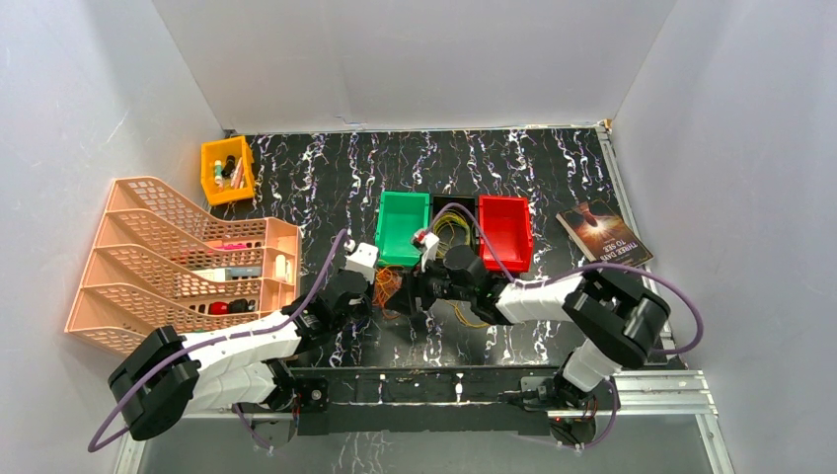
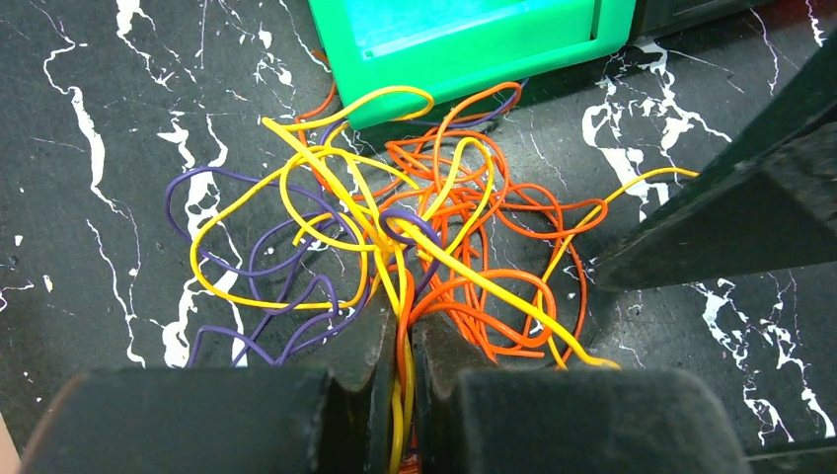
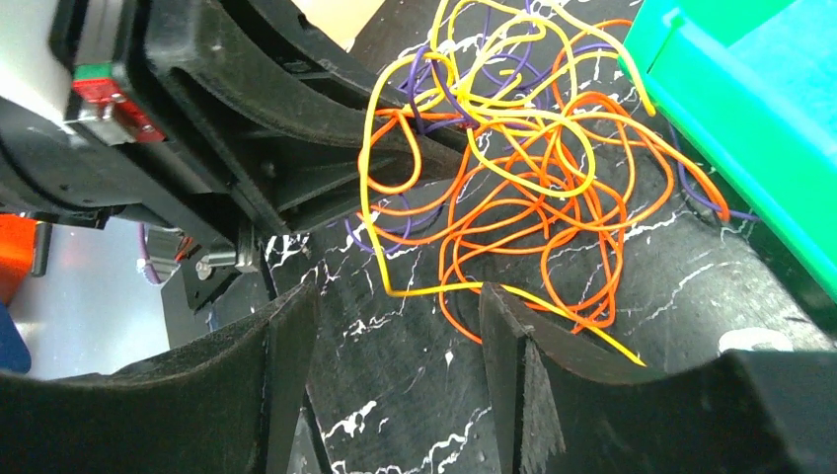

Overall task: Untangle the cables
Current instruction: Untie the cable.

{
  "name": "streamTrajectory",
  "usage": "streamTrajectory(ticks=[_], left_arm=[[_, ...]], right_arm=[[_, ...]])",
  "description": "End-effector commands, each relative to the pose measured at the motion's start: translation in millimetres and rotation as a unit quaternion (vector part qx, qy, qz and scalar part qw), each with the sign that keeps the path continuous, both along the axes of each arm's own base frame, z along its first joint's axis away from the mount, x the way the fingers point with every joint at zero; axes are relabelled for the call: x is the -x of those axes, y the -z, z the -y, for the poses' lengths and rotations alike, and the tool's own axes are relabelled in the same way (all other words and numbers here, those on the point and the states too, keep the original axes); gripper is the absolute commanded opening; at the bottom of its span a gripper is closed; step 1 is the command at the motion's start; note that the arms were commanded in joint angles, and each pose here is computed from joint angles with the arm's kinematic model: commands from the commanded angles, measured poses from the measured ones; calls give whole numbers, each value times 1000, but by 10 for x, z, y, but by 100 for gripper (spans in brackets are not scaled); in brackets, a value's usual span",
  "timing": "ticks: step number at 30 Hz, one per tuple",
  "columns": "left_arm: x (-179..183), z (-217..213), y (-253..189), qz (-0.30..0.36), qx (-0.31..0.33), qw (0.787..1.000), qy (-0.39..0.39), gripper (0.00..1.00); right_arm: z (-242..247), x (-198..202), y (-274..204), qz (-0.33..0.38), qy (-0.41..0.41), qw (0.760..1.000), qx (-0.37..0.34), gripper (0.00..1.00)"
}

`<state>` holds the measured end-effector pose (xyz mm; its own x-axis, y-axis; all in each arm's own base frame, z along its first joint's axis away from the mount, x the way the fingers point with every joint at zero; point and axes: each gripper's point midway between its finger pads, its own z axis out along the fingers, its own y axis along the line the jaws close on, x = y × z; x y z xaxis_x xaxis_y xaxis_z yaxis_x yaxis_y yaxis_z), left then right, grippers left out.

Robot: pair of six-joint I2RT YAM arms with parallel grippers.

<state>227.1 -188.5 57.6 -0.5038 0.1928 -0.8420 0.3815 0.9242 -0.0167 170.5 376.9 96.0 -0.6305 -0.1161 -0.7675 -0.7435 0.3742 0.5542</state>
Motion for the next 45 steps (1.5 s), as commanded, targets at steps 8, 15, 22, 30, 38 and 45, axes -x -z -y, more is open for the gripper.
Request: streamTrajectory(ticks=[8, 15, 22, 30, 38, 45], left_arm=[[-53, 65, -152, 10, 24, 1000, -5, 0], [-52, 33, -144, 10, 25, 1000, -13, 0], [-40, -1, -88, 7, 25, 999, -21, 0], [-17, -35, 43, -1, 16, 1000, -24, 0], [27, -33, 251, -22, 12, 999, -25, 0], [46, -16, 335, -29, 10, 999, -19, 0]], right_arm=[[-430, -76, -210, 24, -27, 997, -61, 57], [-362, -116, -213, 29, -5, 998, -59, 15], [191, -387, -355, 59, 141, 988, 0, 0], [937, -414, -842, 119, 236, 964, 43, 0], [1531, -461, -1774, 206, 309, 927, 46, 0], [1773, -418, -2470, 250, 332, 910, 15, 0]])
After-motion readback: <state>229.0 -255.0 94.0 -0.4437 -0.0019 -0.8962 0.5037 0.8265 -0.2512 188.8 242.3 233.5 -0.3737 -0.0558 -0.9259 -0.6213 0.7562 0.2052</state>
